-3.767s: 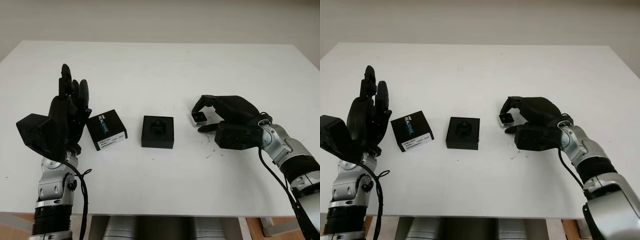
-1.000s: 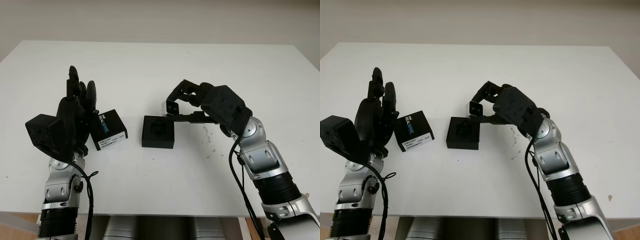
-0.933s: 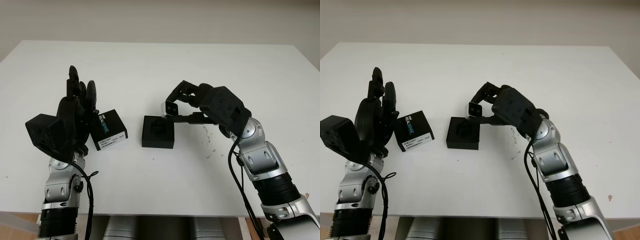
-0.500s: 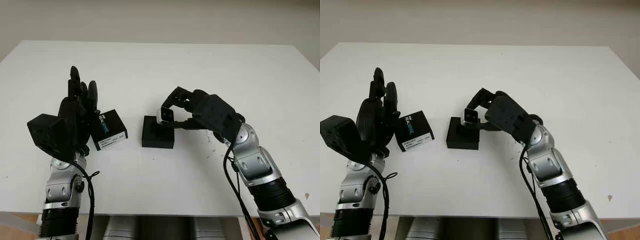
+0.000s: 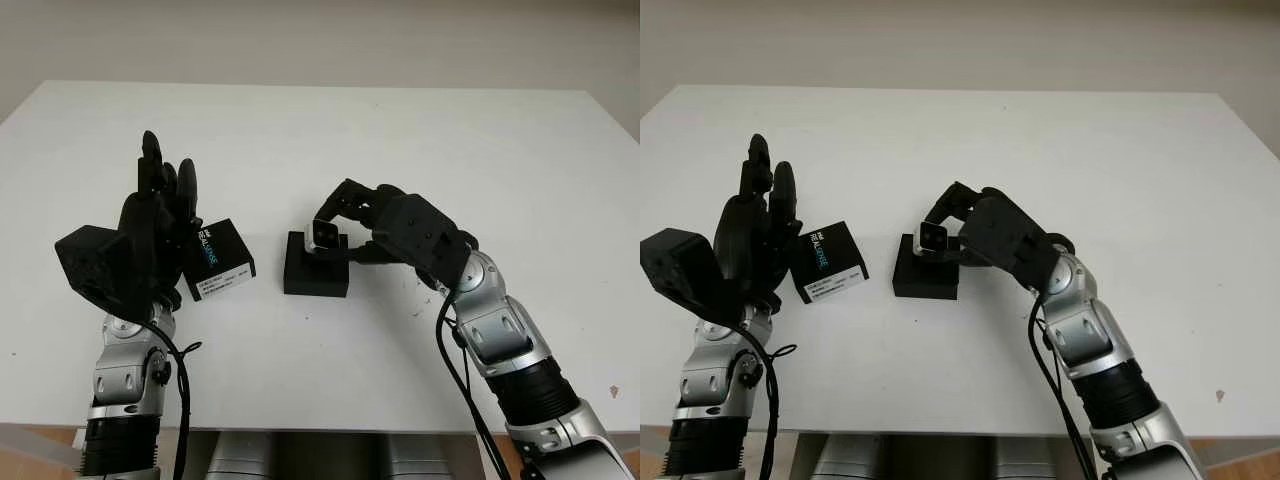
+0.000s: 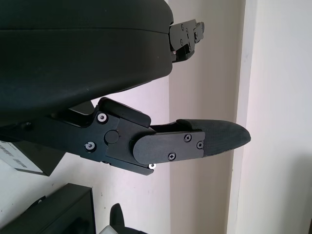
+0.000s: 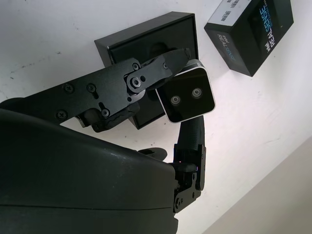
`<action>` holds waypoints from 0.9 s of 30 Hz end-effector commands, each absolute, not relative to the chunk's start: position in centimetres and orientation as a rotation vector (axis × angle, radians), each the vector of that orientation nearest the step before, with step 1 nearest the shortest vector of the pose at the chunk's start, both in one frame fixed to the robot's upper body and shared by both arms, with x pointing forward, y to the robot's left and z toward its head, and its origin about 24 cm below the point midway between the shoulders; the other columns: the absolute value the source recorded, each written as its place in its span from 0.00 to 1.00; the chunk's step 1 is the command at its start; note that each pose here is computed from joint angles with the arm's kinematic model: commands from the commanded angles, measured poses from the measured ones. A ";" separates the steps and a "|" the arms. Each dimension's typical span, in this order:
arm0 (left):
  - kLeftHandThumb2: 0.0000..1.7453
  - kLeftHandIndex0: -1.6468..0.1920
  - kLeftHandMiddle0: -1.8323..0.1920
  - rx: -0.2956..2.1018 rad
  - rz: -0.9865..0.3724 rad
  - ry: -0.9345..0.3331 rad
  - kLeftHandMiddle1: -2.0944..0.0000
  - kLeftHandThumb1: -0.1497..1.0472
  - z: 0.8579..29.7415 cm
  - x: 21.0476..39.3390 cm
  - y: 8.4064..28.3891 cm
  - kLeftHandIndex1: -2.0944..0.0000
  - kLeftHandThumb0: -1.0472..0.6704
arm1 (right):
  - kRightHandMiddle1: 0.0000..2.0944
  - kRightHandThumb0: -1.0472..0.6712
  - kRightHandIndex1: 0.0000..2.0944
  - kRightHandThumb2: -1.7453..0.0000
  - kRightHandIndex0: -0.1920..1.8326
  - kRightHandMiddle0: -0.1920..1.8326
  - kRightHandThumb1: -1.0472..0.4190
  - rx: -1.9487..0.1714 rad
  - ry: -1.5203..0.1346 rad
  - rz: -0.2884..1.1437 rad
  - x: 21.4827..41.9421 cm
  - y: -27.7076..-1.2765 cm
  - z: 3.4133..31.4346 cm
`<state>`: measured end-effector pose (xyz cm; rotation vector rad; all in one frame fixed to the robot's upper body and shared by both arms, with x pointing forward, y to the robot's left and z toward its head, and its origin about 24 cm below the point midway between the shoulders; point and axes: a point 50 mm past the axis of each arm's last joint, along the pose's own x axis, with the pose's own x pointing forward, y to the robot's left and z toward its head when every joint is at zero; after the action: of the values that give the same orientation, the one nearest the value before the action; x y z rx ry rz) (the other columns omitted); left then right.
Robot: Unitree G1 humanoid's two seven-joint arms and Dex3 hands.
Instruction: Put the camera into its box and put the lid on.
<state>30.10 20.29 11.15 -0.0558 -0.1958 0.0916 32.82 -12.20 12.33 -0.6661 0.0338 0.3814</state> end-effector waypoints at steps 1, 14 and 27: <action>0.28 1.00 1.00 -0.059 0.083 -0.218 0.99 1.00 11.8 30.1 20.0 0.99 0.17 | 0.93 0.38 0.02 0.97 0.26 0.19 0.03 -0.651 0.026 0.374 32.7 -11.9 12.5; 0.26 1.00 1.00 -0.077 0.086 -0.216 0.99 1.00 11.9 30.1 19.9 0.99 0.17 | 0.94 0.39 0.02 0.97 0.25 0.17 0.02 -0.609 0.023 0.331 32.0 -11.8 11.5; 0.27 1.00 1.00 -0.081 0.085 -0.222 0.99 1.00 11.9 30.0 19.8 1.00 0.17 | 0.93 0.39 0.02 0.97 0.26 0.18 0.02 -0.642 0.037 0.322 31.9 -12.2 10.7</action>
<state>30.04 20.09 11.35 -0.0737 -0.1954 0.0918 31.92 -12.09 10.47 -0.6362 0.0581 0.3274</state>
